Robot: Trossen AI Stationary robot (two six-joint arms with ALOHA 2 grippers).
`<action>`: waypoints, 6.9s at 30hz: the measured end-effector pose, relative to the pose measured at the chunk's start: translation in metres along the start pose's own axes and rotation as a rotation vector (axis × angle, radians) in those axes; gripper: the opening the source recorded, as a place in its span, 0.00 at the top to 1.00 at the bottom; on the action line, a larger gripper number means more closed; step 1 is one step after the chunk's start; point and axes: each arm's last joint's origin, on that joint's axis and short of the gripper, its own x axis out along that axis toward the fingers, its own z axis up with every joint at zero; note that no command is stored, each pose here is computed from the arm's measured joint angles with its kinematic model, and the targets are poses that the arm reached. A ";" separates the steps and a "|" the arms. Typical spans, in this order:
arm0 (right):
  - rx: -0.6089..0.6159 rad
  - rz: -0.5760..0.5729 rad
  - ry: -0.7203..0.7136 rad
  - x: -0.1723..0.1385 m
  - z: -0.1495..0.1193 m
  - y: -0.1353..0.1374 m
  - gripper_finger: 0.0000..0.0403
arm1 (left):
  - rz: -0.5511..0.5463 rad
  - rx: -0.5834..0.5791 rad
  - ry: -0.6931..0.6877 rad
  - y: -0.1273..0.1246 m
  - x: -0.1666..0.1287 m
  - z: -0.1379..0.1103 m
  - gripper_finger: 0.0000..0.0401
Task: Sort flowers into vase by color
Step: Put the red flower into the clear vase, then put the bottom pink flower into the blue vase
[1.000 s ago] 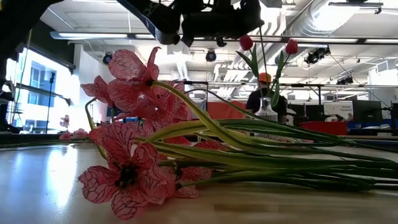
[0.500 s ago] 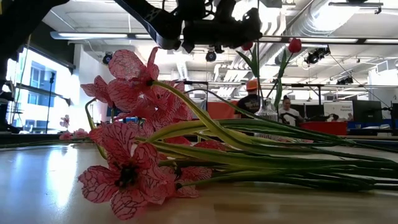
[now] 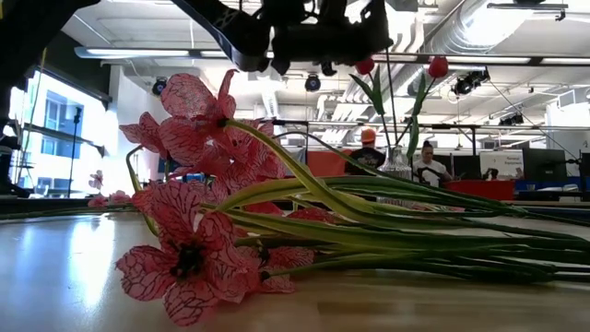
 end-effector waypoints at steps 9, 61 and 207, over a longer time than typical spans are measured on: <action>0.006 -0.002 0.009 0.000 -0.001 0.000 0.36 | 0.043 0.016 -0.037 0.007 0.001 -0.001 1.00; 0.013 -0.011 0.042 0.000 -0.005 -0.001 0.36 | -0.028 0.067 0.542 0.010 -0.024 0.001 0.47; 0.326 -0.521 1.077 0.149 -0.365 0.114 0.98 | -0.569 -0.717 -0.312 0.044 -0.314 0.240 0.46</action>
